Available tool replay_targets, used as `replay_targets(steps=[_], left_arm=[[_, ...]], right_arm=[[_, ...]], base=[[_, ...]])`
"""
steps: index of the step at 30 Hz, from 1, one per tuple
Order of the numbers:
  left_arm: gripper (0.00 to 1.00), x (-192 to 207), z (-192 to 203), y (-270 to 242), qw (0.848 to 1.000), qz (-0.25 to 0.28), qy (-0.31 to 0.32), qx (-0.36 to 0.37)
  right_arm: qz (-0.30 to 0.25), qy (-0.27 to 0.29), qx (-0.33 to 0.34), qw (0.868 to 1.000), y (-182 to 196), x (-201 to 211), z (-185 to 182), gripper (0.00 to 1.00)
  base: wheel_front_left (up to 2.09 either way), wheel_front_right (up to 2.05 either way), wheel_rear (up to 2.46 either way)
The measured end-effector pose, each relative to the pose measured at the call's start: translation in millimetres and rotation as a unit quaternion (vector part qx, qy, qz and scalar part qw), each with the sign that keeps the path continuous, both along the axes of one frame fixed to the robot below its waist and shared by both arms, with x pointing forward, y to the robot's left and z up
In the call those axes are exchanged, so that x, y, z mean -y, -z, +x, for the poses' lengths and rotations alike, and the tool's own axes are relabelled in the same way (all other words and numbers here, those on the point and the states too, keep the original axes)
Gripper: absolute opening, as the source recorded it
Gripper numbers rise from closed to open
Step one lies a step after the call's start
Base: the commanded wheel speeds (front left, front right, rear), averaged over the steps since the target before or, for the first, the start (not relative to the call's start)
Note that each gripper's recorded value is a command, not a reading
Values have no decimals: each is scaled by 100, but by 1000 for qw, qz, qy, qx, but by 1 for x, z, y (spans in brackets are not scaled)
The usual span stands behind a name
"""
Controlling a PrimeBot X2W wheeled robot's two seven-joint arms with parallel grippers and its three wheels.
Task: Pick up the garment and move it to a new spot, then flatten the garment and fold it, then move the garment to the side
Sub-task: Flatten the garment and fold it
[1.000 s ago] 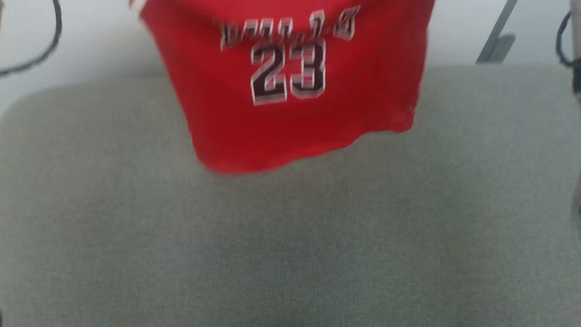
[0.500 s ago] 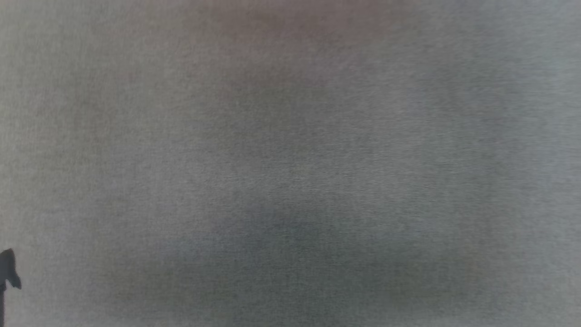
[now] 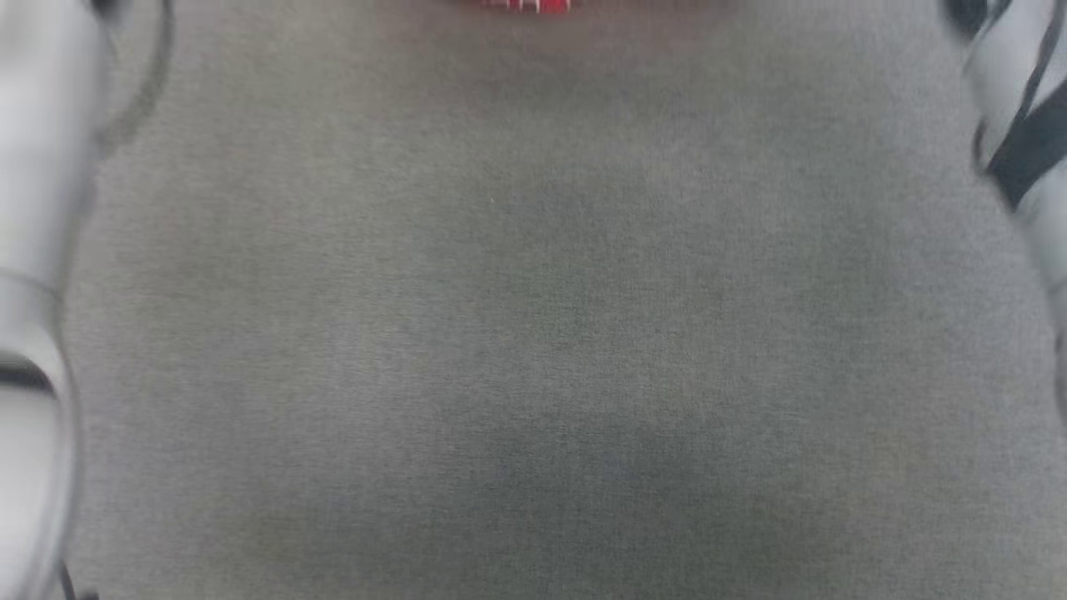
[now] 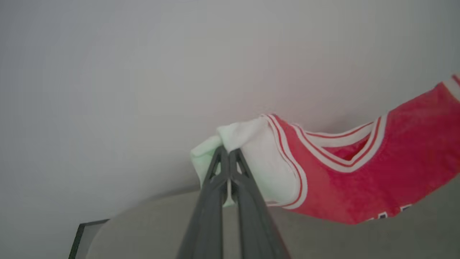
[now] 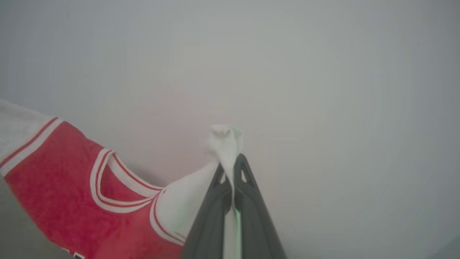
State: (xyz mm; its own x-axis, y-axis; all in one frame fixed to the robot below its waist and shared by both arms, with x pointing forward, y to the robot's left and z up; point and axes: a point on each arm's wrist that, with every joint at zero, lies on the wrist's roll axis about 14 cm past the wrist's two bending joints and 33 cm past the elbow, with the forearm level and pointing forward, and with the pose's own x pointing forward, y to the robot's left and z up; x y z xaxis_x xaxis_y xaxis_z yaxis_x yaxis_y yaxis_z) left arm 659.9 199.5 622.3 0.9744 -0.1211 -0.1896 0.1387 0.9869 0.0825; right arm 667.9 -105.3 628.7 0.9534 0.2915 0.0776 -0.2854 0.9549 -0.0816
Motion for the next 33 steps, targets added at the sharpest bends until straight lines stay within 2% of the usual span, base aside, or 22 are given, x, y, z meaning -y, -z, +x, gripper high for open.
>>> replay_targets(steps=[2, 6, 14, 21, 27, 33], left_arm=[[0, -5, -17, 32, 998, 14, 0, -57], [0, -6, -53, 75, 990, 24, 8, -137], [0, -9, -139, 142, 970, -4, 32, -243], [0, -18, -217, 167, 956, -16, 15, -294], [0, -13, -276, 173, 942, -29, 1, -334], [0, -17, -322, 184, 925, -38, -33, -377]], right_arm=[[-13, -11, -37, 999, 21, -5, -12, 0], [7, -33, -100, 994, 48, -8, -39, 0], [19, -70, -211, 975, 100, 17, -107, 0], [13, -89, -314, 945, 155, 41, -173, 0], [14, -93, -383, 919, 186, 60, -221, 0], [5, -108, -475, 874, 216, 70, -281, 0]], base=[[0, 0, 0], [0, 0, 0], [0, 0, 0], [0, 0, 0], [0, 0, 0], [0, 0, 0]])
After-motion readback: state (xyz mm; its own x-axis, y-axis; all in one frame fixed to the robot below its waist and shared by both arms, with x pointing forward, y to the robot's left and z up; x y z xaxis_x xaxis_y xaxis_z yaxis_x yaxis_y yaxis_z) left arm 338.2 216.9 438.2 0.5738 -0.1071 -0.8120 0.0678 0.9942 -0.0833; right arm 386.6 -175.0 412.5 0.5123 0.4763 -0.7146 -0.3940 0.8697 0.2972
